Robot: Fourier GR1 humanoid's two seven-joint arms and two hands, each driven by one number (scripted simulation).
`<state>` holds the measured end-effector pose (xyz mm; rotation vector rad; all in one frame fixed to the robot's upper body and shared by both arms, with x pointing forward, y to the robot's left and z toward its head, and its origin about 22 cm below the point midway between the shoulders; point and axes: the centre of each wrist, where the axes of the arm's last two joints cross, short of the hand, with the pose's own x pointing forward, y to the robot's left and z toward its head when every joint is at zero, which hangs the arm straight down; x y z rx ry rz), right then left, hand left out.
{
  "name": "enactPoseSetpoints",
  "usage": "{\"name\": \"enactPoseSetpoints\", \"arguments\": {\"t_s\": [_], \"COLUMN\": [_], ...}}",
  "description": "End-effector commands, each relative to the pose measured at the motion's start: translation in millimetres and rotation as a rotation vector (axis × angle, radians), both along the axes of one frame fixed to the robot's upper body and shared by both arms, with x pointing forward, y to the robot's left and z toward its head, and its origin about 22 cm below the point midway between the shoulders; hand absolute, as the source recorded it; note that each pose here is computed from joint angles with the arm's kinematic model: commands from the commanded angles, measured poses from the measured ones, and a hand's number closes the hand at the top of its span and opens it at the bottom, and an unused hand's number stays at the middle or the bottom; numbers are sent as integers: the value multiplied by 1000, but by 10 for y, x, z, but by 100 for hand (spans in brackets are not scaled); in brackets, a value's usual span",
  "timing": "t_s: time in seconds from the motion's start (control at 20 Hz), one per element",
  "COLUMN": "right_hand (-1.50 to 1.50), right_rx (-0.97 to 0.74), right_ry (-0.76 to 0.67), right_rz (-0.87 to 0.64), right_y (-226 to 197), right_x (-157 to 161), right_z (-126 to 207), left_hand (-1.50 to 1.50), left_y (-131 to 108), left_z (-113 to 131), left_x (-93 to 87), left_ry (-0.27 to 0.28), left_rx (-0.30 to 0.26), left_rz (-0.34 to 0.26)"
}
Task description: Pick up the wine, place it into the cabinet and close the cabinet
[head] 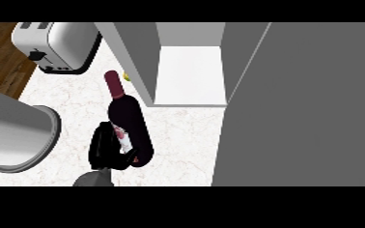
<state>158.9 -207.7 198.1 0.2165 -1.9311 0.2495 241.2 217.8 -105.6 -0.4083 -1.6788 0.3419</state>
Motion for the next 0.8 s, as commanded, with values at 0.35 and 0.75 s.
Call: {"name": "enactPoseSetpoints", "arguments": {"t_s": [0.35, 0.75], "right_hand": [-150, -150], "right_rx": [25, 10], "right_ry": [-15, 5], "right_rz": [31, 50], "right_y": [7, -211], "right_x": [-74, -157], "right_z": [104, 39], "left_hand": [150, 150], "left_y": [-715, -965], "left_z": [446, 532], "left_x": [-159, -9], "left_ry": [49, 115], "left_rx": [-36, -48], "left_rz": [-35, 19]}}
